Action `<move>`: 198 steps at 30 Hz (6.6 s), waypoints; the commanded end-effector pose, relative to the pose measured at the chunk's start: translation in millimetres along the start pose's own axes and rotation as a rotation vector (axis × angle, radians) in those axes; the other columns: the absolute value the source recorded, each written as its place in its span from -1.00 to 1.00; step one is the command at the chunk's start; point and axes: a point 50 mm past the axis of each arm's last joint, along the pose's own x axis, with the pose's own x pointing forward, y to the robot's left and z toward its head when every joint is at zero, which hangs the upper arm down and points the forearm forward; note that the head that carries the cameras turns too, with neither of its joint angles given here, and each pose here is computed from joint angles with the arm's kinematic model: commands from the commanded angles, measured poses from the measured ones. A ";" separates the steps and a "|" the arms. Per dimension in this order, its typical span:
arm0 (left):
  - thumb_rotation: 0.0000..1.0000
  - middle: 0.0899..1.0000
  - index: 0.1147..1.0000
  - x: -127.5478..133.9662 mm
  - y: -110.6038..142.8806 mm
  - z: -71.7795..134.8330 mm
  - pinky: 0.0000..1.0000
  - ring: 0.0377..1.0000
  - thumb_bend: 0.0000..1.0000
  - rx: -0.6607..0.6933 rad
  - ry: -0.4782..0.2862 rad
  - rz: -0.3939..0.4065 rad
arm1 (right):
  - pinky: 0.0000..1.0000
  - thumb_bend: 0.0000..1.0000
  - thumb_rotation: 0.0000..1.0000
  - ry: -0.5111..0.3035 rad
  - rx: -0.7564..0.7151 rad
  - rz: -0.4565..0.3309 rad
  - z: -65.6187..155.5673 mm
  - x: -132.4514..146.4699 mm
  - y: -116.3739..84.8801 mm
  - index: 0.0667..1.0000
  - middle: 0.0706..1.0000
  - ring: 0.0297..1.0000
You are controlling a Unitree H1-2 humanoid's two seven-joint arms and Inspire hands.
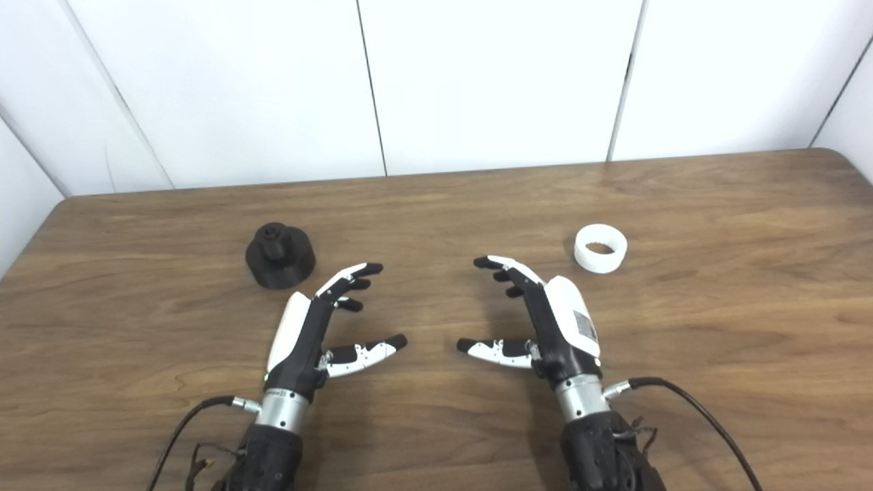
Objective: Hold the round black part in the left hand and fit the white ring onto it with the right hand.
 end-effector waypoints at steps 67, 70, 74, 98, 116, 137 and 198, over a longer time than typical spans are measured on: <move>-0.15 1.00 0.64 8.2 72.0 2.6 0.82 1.00 0.78 0.302 0.133 0.316 | 0.28 0.49 -0.94 -0.062 0.049 -0.065 -9.7 8.3 -31.6 0.48 0.57 0.48; -0.18 1.00 0.64 6.5 83.1 -0.6 0.81 1.00 0.76 0.296 0.138 0.346 | 0.27 0.49 -0.94 -0.063 0.043 -0.065 -10.8 8.9 -31.5 0.48 0.57 0.47; -0.15 1.00 0.63 4.3 102.2 -7.2 0.74 1.00 0.77 0.356 0.150 0.419 | 0.26 0.50 -0.92 -0.061 0.048 -0.065 -11.4 9.7 -31.0 0.49 0.57 0.47; -0.01 1.00 0.84 54.4 148.8 -40.0 1.00 1.00 1.00 0.520 0.269 0.300 | 0.25 0.50 -0.97 -0.078 0.041 -0.067 -6.2 13.7 -31.0 0.47 0.57 0.47; 0.10 1.00 0.71 74.6 145.1 -45.6 1.00 1.00 1.00 0.576 0.293 0.137 | 0.24 0.51 -0.91 -0.056 0.039 -0.083 -5.4 9.8 -35.3 0.47 0.61 0.49; 0.06 1.00 0.76 86.0 130.1 -50.5 1.00 1.00 1.00 0.628 0.299 0.124 | 0.20 0.50 -0.93 -0.048 0.036 -0.090 -8.1 3.7 -42.7 0.47 0.63 0.46; -0.42 1.00 0.10 66.0 36.7 -29.2 1.00 1.00 0.84 0.452 0.088 -0.077 | 0.28 0.50 -0.87 -0.084 -0.028 -0.112 0.1 5.5 -57.2 0.36 0.60 0.52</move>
